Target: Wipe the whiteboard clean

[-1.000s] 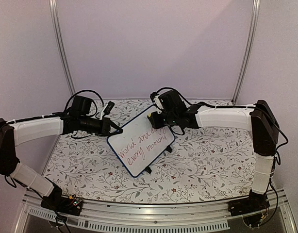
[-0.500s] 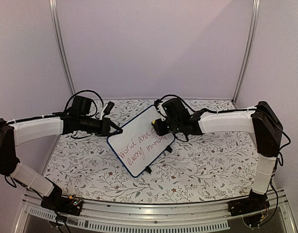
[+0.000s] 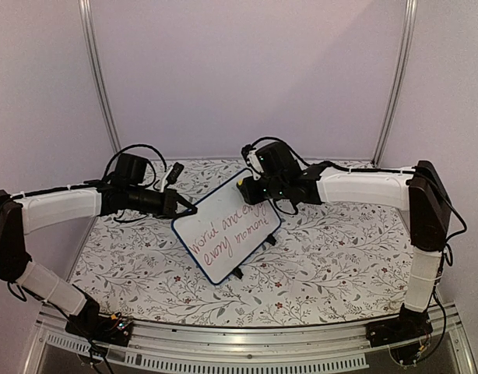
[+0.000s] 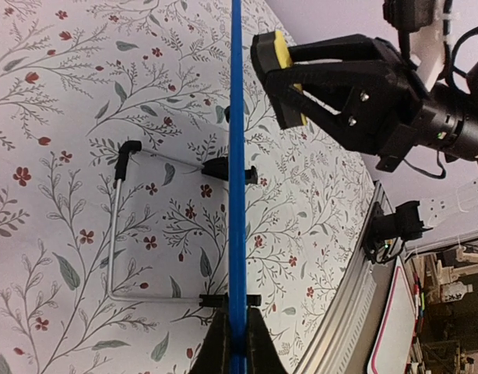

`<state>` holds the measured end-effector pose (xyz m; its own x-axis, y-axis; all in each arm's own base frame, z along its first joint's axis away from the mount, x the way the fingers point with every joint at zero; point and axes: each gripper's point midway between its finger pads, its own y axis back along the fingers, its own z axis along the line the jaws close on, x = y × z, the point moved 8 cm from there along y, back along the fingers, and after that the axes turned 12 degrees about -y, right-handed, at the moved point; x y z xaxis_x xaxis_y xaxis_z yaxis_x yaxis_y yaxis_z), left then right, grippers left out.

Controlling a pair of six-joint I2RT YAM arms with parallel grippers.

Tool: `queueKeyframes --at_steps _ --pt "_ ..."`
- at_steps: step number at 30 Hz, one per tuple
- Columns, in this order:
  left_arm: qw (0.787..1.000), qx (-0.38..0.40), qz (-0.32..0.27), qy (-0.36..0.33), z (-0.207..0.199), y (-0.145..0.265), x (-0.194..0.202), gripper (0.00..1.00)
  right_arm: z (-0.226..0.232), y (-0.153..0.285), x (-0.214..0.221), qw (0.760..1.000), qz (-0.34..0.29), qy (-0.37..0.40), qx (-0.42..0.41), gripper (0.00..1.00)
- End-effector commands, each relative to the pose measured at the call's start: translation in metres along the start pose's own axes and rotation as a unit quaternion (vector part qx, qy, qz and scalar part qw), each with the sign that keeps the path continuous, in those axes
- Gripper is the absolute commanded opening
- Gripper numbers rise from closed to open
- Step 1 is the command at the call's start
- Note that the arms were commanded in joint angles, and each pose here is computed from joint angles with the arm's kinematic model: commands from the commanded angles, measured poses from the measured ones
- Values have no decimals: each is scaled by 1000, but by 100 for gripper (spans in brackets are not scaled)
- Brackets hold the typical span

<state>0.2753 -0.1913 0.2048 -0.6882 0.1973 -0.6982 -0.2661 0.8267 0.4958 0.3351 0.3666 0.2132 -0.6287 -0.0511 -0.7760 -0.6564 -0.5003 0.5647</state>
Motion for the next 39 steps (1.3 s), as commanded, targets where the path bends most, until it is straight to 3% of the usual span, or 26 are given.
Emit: queueKeyframes --at_steps 1,12,21,39 --pt "999 16 -20 -30 -10 7 -8 0 3 9 -18 1000 -22 7 11 18" --pt "999 19 -21 -31 -11 8 -8 0 -31 -21 14 998 21 9 54 18" --pt "999 22 -22 -31 -11 8 -8 0 -48 -14 52 997 51 5 55 18" --pt "999 23 -20 -29 -10 7 -7 0 -20 -26 -10 999 -5 21 27 18"
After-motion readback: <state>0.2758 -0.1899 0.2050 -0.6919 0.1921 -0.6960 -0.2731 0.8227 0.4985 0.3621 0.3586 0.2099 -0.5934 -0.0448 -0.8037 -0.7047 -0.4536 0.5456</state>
